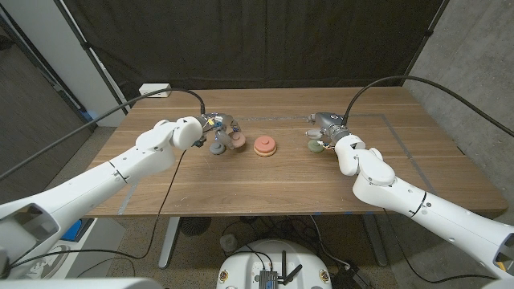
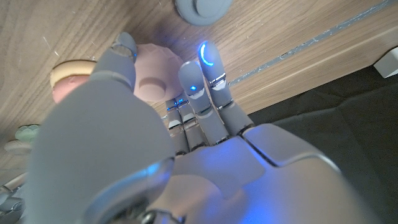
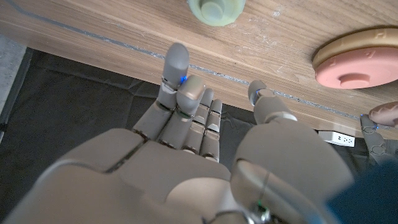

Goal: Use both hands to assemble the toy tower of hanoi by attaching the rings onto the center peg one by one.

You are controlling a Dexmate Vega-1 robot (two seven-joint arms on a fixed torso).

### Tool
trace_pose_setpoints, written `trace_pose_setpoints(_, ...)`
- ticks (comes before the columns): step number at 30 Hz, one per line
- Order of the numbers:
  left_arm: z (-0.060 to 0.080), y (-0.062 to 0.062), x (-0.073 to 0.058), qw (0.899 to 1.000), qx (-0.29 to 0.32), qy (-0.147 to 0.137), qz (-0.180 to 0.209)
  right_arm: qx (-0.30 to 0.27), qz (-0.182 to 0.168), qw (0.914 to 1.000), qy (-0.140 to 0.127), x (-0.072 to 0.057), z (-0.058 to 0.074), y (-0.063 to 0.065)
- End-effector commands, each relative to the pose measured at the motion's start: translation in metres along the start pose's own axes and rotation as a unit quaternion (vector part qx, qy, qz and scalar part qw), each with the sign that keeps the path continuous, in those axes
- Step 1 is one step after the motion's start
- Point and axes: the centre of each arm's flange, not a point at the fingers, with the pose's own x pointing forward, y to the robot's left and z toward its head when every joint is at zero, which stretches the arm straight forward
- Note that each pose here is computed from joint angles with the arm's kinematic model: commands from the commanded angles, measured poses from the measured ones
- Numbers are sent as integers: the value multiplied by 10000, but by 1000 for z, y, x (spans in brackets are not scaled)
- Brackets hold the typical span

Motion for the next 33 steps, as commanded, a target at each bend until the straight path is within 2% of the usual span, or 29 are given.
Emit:
trace_pose_setpoints(1,1,13,-6,10000,-3,-81,-29,86,38,10000,-4,0,0,1)
trace_pose_setpoints(19,11,19,1,9994,-29,-307,139,104,43,9999,33,-2,-4,1)
trace_pose_setpoints(33,22,20,14,9982,-133,-556,197,114,53,9999,71,-2,-8,0)
